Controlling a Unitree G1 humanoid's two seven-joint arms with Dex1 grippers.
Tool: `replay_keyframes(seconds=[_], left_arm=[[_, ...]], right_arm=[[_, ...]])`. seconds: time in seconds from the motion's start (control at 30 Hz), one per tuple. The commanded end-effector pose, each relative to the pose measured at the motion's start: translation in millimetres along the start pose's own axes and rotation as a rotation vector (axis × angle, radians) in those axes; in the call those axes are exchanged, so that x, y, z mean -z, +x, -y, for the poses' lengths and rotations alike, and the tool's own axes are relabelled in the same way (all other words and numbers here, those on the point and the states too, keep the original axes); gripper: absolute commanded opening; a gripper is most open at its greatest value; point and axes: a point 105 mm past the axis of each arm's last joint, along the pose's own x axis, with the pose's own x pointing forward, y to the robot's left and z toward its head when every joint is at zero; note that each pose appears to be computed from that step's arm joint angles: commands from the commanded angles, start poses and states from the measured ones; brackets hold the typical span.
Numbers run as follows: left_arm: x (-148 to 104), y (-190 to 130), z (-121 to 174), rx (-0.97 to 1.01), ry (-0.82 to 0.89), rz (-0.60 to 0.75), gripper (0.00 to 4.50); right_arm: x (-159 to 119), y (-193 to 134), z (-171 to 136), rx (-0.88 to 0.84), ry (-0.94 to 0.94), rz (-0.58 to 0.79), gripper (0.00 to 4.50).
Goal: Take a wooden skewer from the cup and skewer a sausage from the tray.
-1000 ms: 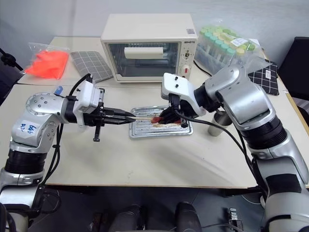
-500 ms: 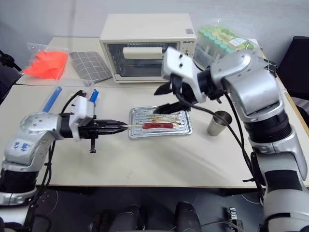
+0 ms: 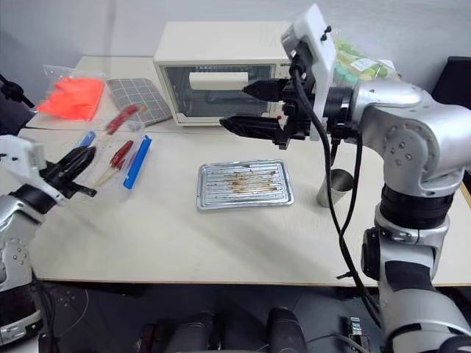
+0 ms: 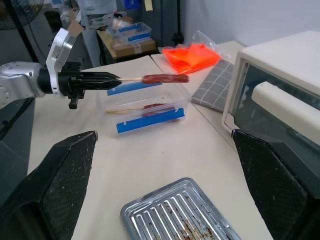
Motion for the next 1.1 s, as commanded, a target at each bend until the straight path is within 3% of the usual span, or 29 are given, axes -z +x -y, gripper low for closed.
replay_keyframes(seconds=[0.03, 0.23, 0.43, 0.63, 0.97, 1.1], left_arm=[[-2.3, -11.8, -22.5, -0.107, 0.034, 0.033, 0.00], [9.3, 0.6, -25.3, -0.104, 0.022, 0.016, 0.00], [3.3, 7.0, -13.2, -0.004, -0.004, 0.053, 1.71], [-4.1, -21.2, -25.6, -0.055, -0.023, 0.051, 3.56], [-14.6, -103.0, -27.8, -0.046, -0.050, -0.045, 3.56], [-15.2, -112.7, -37.1, -0.092, -0.047, -0.044, 3.56]], right_arm=[[-7.8, -5.5, -7.0, 0.023, -0.020, 0.051, 4.48], [-6.6, -7.2, -9.0, 0.027, -0.004, 0.058, 4.48], [-6.4, -8.0, -8.8, 0.024, 0.006, 0.059, 4.50], [-1.5, -8.1, -6.6, 0.024, 0.015, 0.046, 4.50], [12.2, -11.6, -0.9, 0.008, 0.004, -0.009, 4.50], [13.9, -9.6, -0.5, -0.009, 0.000, -0.010, 4.50]])
